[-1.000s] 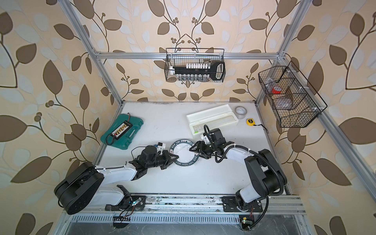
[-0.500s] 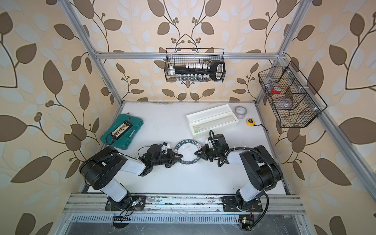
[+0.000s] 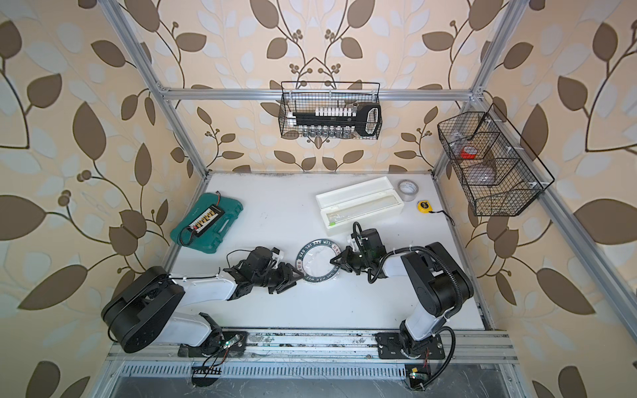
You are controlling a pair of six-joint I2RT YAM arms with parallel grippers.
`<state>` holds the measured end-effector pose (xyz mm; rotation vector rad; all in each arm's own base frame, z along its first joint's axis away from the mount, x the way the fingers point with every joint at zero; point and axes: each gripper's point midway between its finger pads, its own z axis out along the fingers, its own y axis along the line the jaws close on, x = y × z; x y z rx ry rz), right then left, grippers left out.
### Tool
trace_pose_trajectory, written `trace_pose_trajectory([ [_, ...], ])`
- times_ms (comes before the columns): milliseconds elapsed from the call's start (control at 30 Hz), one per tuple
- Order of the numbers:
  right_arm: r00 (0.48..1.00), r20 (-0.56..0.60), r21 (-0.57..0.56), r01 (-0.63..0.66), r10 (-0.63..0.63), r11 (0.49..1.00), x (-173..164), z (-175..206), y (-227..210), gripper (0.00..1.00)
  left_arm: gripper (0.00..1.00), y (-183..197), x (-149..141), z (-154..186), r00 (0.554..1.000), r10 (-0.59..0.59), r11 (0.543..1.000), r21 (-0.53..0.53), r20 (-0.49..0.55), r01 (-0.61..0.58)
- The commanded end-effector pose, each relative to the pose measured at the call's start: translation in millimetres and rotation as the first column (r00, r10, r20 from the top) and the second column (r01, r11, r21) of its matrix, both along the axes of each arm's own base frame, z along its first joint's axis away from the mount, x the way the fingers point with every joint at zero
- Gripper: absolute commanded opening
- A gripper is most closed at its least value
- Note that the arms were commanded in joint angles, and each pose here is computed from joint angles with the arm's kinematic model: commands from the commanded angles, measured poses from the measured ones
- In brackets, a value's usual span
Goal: Wrap the plate with plastic wrap
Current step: Place the plate at the center of the board, then reset both arms
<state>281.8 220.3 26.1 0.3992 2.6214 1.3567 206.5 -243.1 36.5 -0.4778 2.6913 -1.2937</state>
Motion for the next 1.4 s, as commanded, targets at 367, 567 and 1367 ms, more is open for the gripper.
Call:
trace_pose_trajectory([
  [367, 0.996, 0.078, -0.547, 0.082, -0.047, 0.833, -2.3, 32.3, -90.4, 0.74, 0.56, 46.6, 23.7, 58.0, 0.978, -0.03, 0.967, 0.253, 0.206, -0.024],
  [567, 0.814, 0.58, -0.556, 0.375, 0.024, 0.742, 55.3, 129.2, -117.5, 0.74, 0.68, 87.2, 60.2, 117.0, 0.757, -0.146, 0.878, 0.435, 0.637, -0.198],
  [1367, 0.536, 0.844, -0.52, 0.822, -0.008, 0.233, 94.3, 90.5, -262.6, 0.82, 0.89, 246.7, 167.4, 50.7, 0.59, -0.153, 0.5, 0.577, 0.792, -0.646],
])
